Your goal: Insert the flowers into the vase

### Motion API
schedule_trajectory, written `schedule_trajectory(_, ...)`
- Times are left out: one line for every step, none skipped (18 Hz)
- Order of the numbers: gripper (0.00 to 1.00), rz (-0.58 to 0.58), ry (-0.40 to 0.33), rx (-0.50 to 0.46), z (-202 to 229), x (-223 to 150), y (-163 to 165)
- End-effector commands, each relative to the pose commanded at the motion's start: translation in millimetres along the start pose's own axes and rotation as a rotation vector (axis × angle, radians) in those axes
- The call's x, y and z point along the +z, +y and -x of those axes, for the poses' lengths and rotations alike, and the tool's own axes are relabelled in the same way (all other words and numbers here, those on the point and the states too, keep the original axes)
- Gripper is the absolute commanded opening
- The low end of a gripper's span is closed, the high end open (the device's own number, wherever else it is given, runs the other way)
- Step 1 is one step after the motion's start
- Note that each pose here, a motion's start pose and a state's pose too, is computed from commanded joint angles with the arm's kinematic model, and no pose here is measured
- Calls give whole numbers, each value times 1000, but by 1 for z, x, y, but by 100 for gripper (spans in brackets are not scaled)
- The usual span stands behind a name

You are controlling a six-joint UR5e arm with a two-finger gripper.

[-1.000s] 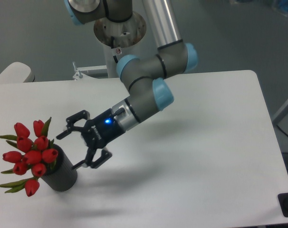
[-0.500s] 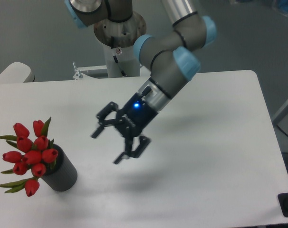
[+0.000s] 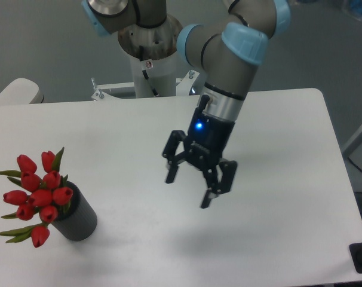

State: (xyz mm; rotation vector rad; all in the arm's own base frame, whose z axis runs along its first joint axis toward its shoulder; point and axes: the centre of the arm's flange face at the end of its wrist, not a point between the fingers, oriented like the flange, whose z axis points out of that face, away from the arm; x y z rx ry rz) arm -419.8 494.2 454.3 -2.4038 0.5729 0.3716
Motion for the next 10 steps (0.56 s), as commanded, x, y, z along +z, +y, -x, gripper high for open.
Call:
schedule_trajectory(100, 59, -4, 50, 6, -5, 2)
schedule_trajectory(100, 117, 5, 95, 11, -8, 5)
schedule_trajectory(100, 170, 17, 141, 15, -12, 6)
schedule_trajectory(100, 222, 38, 206, 21, -17, 5)
schedule_trajectory(100, 248, 47, 240, 26, -21, 5)
schedule_trajectory(100, 276, 60, 268, 30, -21, 5)
schedule_trajectory(100, 325, 75, 312, 39, -25, 6)
schedule_trajectory(100, 376, 97, 360, 36, -21, -3)
schedule_trajectory(100, 384, 105, 379, 31, -15, -12)
schedule_trajectory(100, 384, 107, 378, 31, -14, -12)
